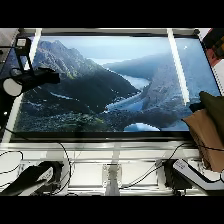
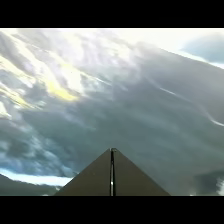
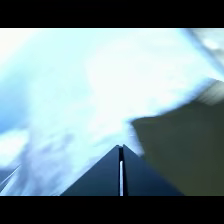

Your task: Fold the clothes and pants, and hang the long-sleeved shirts on hangers.

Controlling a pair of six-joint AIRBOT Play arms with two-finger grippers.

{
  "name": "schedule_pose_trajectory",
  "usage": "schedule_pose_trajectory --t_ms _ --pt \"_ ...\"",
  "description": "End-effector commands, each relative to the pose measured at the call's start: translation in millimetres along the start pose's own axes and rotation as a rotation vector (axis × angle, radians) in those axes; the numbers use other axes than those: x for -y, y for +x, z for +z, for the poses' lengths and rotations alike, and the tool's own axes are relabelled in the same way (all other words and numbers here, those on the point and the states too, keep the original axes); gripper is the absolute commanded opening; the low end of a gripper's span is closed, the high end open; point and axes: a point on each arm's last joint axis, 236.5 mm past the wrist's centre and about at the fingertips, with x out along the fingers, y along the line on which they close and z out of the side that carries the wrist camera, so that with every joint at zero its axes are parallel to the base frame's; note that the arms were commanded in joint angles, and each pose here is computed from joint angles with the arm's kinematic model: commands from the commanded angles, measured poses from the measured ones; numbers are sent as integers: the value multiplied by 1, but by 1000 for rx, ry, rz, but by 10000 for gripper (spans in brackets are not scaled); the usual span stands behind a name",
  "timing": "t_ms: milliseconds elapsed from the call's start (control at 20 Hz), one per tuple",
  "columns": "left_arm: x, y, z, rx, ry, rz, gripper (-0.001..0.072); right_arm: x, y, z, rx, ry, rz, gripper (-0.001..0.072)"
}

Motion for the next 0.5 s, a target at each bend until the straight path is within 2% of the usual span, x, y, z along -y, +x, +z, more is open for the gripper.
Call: schedule_pose_trajectory --t_ms 0,100,200,450 --pt "-20 27 -13 -38 72 67 25 -101 21 -10 -33 -269 142 27" --pt "-22 38 -23 -71 75 67 25 -134 28 -26 -76 -404 151 27" --pt "-22 43 -28 -86 74 65 25 -141 35 -43 -142 -497 115 27" --pt "-22 46 -32 -95 73 64 25 -104 47 -56 -241 -529 -9 27"
